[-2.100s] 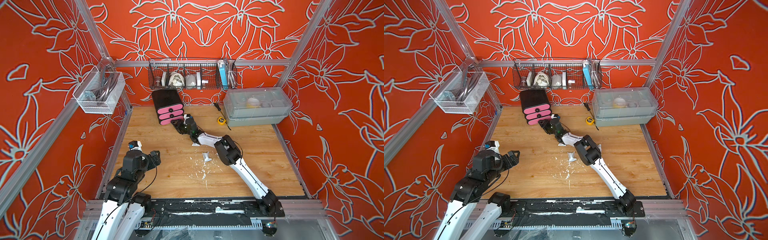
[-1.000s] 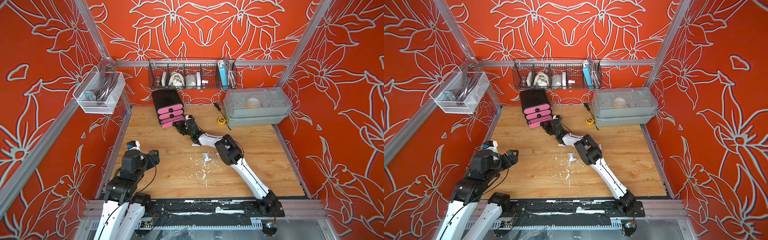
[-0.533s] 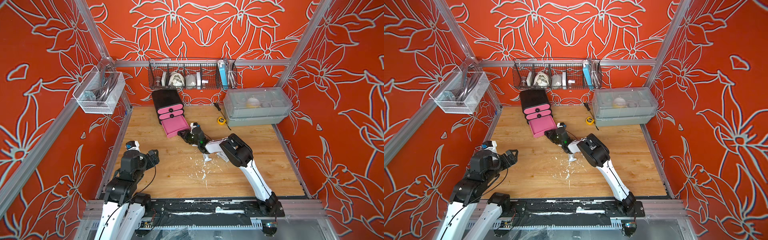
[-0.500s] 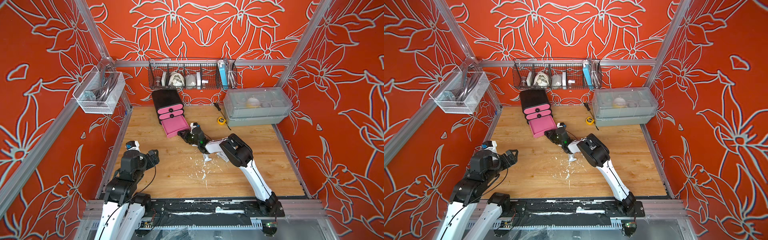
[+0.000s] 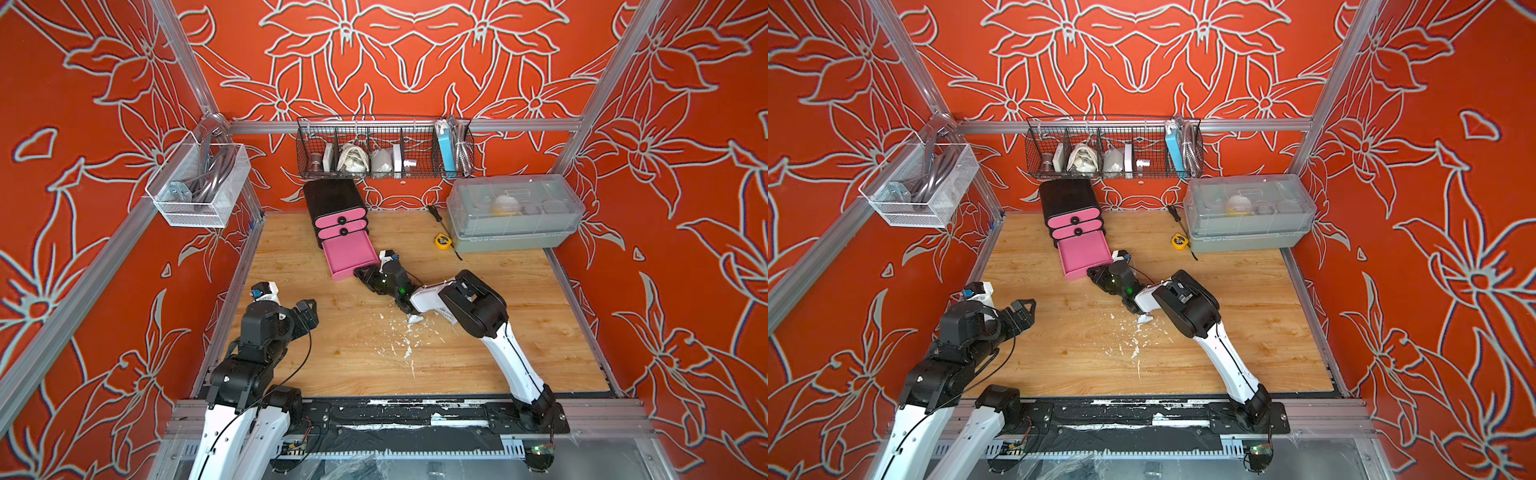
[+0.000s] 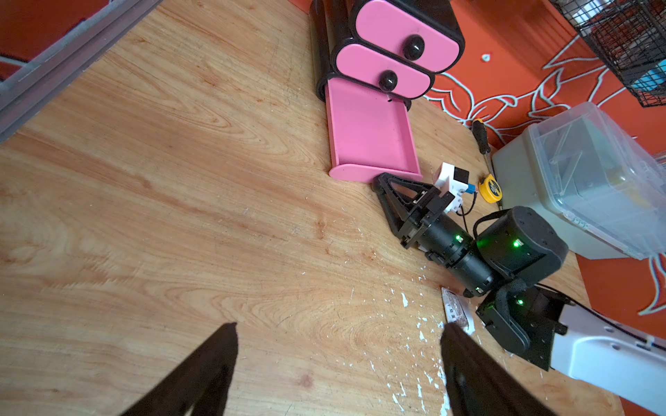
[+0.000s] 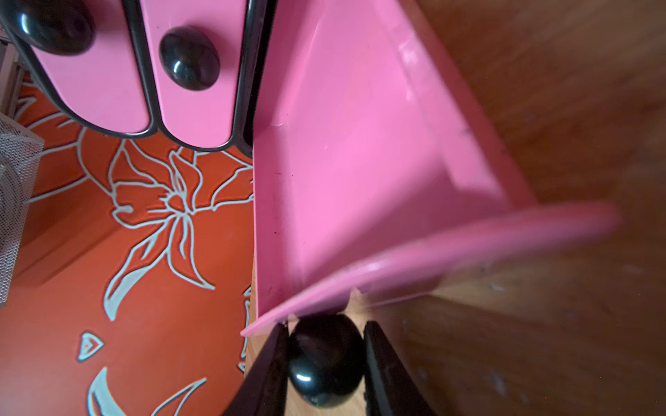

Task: Place the cookies into the drawer by color
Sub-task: Open the drawer in the storage box, then pick up the cookie at the center of the board.

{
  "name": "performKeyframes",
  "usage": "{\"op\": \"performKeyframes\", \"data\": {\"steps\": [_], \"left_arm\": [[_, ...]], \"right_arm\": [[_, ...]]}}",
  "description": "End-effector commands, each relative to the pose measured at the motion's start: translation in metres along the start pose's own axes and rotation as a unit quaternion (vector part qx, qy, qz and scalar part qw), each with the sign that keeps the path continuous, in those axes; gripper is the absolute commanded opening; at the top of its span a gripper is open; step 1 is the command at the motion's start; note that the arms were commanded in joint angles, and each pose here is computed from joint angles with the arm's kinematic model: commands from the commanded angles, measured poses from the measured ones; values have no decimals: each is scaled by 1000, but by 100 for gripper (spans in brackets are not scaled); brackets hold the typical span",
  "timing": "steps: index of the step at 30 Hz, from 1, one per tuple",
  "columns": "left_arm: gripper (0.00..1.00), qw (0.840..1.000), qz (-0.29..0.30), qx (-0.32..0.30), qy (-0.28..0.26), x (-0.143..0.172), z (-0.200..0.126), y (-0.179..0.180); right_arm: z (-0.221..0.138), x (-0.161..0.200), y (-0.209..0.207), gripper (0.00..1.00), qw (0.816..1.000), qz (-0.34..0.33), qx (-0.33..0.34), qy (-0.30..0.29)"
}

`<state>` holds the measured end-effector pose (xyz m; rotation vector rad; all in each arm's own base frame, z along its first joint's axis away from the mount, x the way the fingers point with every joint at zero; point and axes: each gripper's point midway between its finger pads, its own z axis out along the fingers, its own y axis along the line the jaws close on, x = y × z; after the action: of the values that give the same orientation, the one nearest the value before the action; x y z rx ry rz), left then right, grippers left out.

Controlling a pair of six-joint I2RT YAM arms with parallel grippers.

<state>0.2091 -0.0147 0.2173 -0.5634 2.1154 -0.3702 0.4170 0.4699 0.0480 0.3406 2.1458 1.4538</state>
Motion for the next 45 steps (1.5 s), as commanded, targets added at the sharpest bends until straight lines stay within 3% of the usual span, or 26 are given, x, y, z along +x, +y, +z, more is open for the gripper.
{"op": "performKeyframes", "data": {"steps": [1,5,13,18,21,25,27,30,37,45], "left_arm": [[88,1000,0,1,-8,-2,0,1],[88,1000,1,1,-8,-2,0,1],[88,1000,0,4,-8,-1,0,0],[88,1000,1,7,-6,-1,0,-1],[88,1000,1,8,-5,-1,0,-2],[88,1000,1,11,-6,-1,0,-2],[88,1000,1,14,-6,-1,0,-3],[88,1000,5,26,1,1,1,-8],[88,986,37,150,59,19,3,-52],[85,970,46,213,104,31,1,-74]], "right_arm": [[-8,8,-17,50,999,-6,33,7],[-23,3,-5,61,999,-21,25,-3],[-79,1,35,63,996,-83,7,32],[-128,-15,32,63,981,-167,70,69],[-159,-32,14,63,954,-244,153,86],[-190,-47,-14,71,881,-362,272,138],[-196,-48,-27,73,852,-387,308,172],[-196,-44,-39,75,833,-395,327,208],[-172,-27,-43,78,832,-387,317,238],[-144,-24,-56,78,823,-386,332,251]]}}
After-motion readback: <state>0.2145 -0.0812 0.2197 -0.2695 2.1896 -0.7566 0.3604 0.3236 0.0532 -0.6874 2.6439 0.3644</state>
